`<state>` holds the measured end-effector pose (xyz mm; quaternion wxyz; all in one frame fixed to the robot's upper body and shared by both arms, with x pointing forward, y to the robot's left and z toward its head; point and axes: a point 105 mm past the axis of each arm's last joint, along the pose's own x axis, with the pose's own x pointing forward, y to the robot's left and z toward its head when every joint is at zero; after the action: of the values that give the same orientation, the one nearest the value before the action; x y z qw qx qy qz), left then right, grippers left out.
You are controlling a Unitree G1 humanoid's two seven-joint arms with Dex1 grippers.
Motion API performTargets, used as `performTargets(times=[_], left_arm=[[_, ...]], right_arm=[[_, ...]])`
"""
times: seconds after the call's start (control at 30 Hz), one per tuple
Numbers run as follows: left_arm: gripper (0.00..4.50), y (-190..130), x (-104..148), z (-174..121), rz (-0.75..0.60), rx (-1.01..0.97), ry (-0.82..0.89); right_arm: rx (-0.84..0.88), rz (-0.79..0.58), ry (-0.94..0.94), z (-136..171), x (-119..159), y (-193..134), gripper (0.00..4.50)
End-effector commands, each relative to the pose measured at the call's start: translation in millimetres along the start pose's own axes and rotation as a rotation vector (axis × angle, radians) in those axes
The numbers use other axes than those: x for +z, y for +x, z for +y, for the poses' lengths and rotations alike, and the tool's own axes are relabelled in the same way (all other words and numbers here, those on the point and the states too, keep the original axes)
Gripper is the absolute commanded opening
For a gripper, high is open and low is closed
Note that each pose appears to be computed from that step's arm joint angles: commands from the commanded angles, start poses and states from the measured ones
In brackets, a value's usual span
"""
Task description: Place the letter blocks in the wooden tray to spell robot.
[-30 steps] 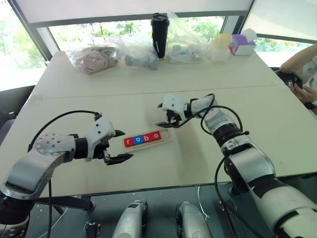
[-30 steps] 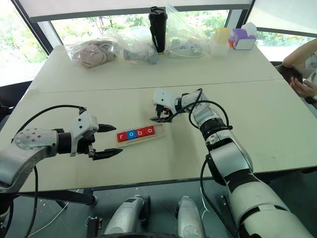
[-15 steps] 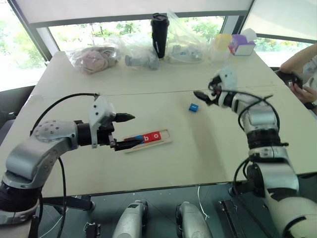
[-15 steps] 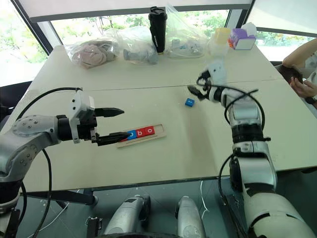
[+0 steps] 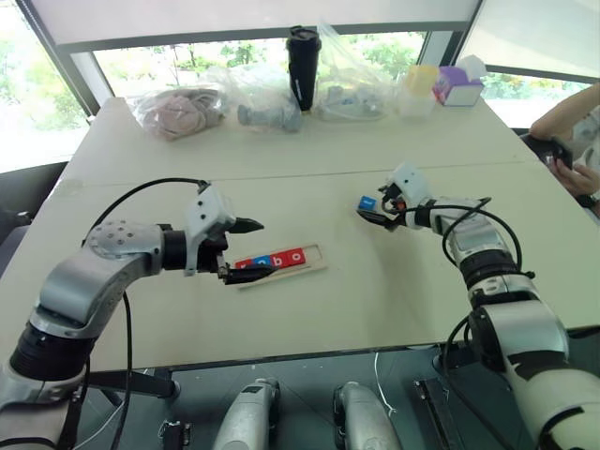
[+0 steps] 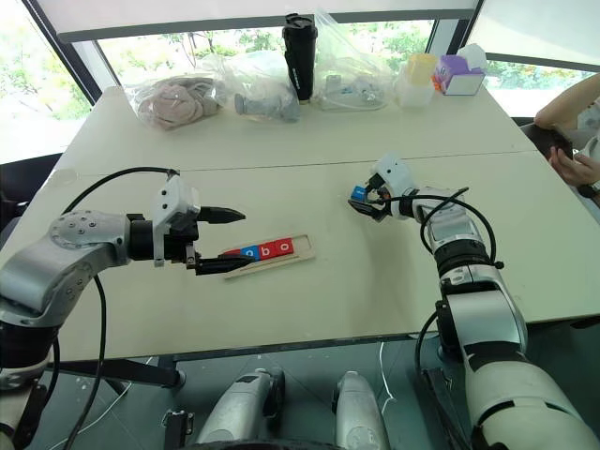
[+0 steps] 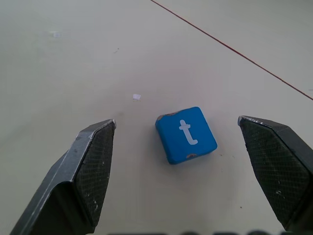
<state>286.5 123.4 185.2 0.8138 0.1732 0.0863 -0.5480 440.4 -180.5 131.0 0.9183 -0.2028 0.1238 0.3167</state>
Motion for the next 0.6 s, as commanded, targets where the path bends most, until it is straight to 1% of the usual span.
performTargets(times=[0.03, 0.3, 0.33, 0.4, 0.53, 0.6], left_arm=[[4.50, -10, 15, 0, -0.014, 0.023, 0.060], [4.50, -15, 15, 1, -0.008, 0.057, 0.057], [4.50, -15, 14, 0, -0.010, 0.059, 0.055], [4.50, -15, 14, 0, -0.010, 0.062, 0.053], [4.50, -16, 14, -1, -0.010, 0.069, 0.048], [4.50, -16, 14, -2, -0.010, 0.072, 0.047]], right_arm=[[-0.026, 0.027, -0.015, -6, 7, 4, 4.14], [-0.038, 0.064, 0.065, -1, 10, 16, 4.14], [-0.031, 0.070, 0.067, 1, 10, 18, 3.90], [-0.018, 0.079, 0.088, 3, 9, 19, 3.26], [-0.006, 0.097, 0.128, 6, 5, 20, 1.23], [-0.012, 0.101, 0.148, 5, 3, 19, 1.18]])
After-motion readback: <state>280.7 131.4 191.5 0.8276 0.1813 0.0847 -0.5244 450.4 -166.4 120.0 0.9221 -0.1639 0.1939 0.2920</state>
